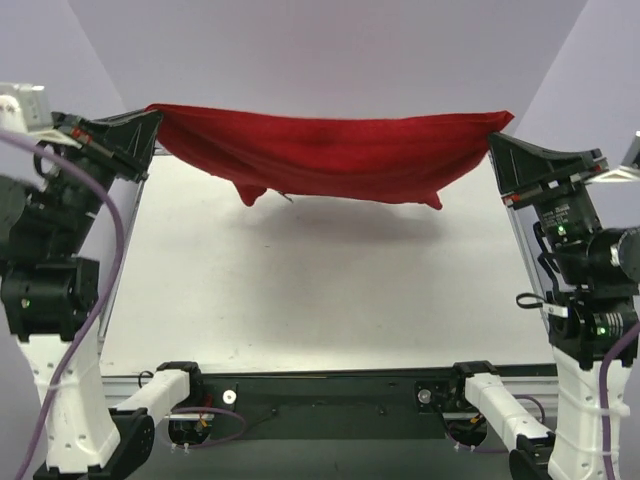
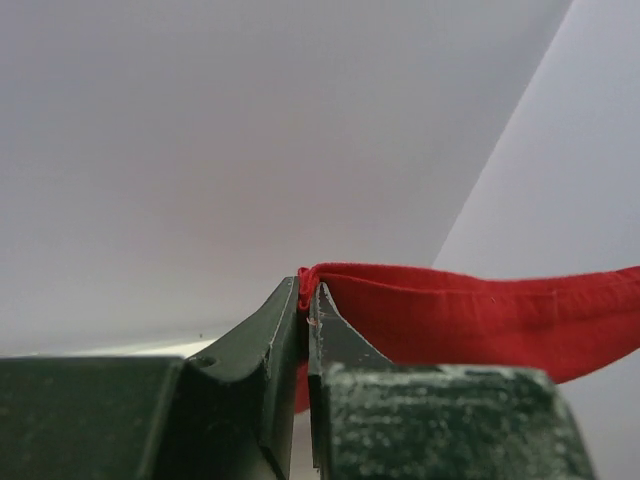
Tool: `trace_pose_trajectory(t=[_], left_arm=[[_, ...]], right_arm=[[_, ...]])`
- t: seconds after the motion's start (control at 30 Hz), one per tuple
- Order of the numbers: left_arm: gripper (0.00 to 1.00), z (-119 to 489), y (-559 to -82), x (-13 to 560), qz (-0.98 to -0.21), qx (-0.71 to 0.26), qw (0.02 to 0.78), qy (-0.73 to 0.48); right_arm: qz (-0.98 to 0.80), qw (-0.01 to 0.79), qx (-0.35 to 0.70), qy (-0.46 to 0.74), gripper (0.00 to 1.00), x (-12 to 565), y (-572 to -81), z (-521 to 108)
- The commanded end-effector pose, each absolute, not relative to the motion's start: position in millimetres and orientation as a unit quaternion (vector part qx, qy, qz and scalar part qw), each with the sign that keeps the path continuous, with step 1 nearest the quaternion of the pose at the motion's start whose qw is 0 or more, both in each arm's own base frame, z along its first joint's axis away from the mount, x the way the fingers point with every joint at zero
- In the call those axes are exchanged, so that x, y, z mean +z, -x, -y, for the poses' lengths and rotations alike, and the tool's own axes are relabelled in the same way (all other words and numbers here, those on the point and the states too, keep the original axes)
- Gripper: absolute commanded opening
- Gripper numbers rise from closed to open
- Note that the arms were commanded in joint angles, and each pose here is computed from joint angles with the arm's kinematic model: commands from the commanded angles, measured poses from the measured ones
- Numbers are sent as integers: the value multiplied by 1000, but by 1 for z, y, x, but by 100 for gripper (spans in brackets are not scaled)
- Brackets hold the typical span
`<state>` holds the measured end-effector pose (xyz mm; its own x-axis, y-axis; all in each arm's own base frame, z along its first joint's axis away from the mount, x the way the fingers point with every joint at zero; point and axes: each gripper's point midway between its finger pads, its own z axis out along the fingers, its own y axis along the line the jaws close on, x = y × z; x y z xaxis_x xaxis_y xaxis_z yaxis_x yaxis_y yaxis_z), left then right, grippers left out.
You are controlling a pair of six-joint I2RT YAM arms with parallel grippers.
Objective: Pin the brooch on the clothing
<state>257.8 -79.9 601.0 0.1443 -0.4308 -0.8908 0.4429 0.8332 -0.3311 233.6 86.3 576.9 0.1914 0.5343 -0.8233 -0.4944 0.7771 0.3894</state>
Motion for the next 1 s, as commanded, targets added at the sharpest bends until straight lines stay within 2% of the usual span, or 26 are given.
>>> trace_pose_trajectory(t=[0.0,0.23,0.5,0.7,0.97], left_arm=[[0,77,-230,626,-549,-277,788,-19],[0,77,-185,645,-522,-273,807,-35],[0,80,-165,655,-507,-281,814,-43],[0,75,-212,627,-549,-275,789,-16],[0,68,-313,532,-631,-269,727,42]], right_arm=[[-526,782,334,-12,0,583,-225,-86],[-499,799,336,1,0,597,-184,-84],[-496,801,335,8,0,597,-173,-84],[-526,786,325,-10,0,574,-204,-82],[-646,699,303,-55,0,460,-308,-86]])
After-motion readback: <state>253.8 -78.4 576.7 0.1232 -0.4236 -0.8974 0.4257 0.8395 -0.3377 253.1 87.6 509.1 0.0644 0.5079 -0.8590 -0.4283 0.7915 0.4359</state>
